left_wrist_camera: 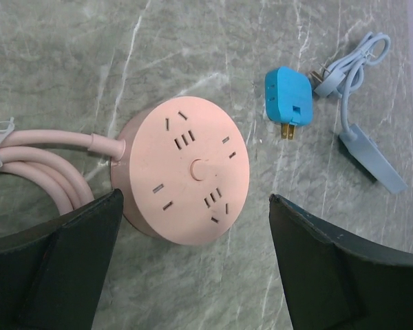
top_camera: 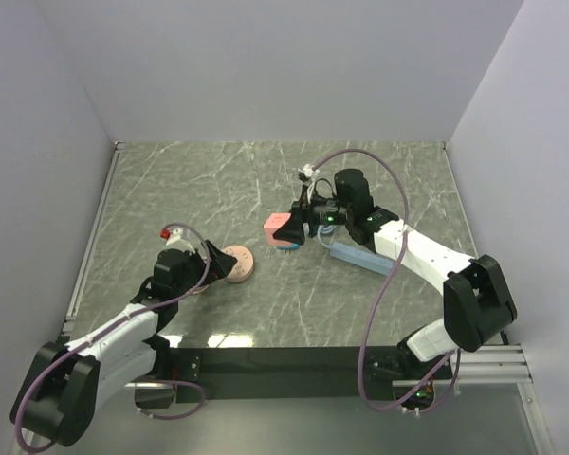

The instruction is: Insert the plug

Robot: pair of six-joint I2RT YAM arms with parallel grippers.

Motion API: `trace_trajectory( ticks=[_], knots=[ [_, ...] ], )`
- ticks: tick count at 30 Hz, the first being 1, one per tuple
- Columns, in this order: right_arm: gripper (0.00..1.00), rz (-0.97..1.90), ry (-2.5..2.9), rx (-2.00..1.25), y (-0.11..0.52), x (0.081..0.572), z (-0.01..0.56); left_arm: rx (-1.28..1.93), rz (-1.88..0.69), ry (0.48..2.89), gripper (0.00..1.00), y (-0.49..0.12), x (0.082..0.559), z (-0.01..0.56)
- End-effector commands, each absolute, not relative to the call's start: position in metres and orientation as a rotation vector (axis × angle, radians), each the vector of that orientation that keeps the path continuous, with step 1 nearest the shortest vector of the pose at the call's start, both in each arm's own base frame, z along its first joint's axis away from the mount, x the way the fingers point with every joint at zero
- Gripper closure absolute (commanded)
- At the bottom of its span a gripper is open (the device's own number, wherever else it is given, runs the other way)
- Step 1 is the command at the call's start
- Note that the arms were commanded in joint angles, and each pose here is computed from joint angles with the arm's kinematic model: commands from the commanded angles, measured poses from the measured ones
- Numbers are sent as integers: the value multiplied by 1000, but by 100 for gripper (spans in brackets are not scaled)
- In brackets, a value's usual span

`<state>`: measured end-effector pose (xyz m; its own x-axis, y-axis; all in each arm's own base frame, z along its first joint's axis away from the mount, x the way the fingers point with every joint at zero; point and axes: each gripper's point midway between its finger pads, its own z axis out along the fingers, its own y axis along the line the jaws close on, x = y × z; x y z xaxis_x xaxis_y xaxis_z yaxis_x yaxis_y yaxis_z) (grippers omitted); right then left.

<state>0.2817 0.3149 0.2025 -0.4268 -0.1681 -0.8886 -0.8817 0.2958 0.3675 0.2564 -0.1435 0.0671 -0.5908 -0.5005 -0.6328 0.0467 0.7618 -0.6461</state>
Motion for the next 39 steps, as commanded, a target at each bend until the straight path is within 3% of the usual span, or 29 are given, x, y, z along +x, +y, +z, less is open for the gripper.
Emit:
trace_trajectory(
  ticks=[1,13,28,39],
  knots=[
    [96,1176,1660,-943,312,283,239,-313,-851,2037,7,-153,262,81],
    [96,1173,1728,-915,313,290,219,-242,-947,2087,7,-178,261,65],
    [96,1037,1957,-772,296,303,173,-93,-1209,2005,9,-254,285,86],
    [96,892,2070,-786,298,298,171,-58,-848,1851,6,-206,304,128]
  ],
)
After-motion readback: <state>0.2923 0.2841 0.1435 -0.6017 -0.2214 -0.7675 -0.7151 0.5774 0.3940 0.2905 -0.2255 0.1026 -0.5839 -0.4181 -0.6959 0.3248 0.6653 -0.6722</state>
